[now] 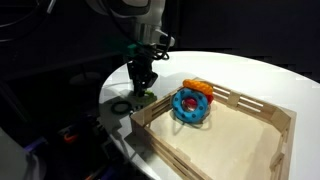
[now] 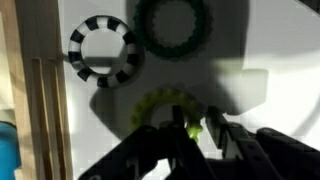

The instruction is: Pick up the lime green ring and place it on the stack of rings in the wooden tray

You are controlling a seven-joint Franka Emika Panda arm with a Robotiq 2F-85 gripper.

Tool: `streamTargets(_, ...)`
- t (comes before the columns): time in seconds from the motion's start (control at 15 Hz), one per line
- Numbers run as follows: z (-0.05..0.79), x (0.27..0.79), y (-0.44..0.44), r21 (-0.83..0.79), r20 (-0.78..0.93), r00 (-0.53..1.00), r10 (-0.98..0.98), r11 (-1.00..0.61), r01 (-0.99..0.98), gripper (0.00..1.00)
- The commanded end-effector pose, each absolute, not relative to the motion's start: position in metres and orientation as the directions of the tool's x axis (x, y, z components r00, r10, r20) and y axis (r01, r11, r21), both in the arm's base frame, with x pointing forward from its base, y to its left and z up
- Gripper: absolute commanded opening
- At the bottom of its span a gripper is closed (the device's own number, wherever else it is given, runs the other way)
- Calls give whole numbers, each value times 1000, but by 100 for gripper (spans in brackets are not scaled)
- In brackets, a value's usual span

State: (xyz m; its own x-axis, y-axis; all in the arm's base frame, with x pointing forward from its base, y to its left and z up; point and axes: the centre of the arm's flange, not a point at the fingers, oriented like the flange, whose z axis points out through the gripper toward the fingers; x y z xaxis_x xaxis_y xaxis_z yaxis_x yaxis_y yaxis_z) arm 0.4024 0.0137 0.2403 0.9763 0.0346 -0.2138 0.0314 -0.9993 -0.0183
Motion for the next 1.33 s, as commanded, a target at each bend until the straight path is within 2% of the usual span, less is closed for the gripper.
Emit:
streamTargets(0.0, 248, 405, 13, -25, -202, 979, 33, -999, 29, 9)
streamTargets(0.07, 248, 405, 12, -25, -202, 979, 32, -999, 27, 4)
streamTargets(0.2, 249, 406, 12, -25, -199, 979, 30, -999, 26, 8)
streamTargets(0.8, 300, 417, -3, -18, -99, 995, -2, -1000, -4, 7)
streamTargets(1.27, 351, 424, -53, -29, 6, 992, -125, -992, -125, 5)
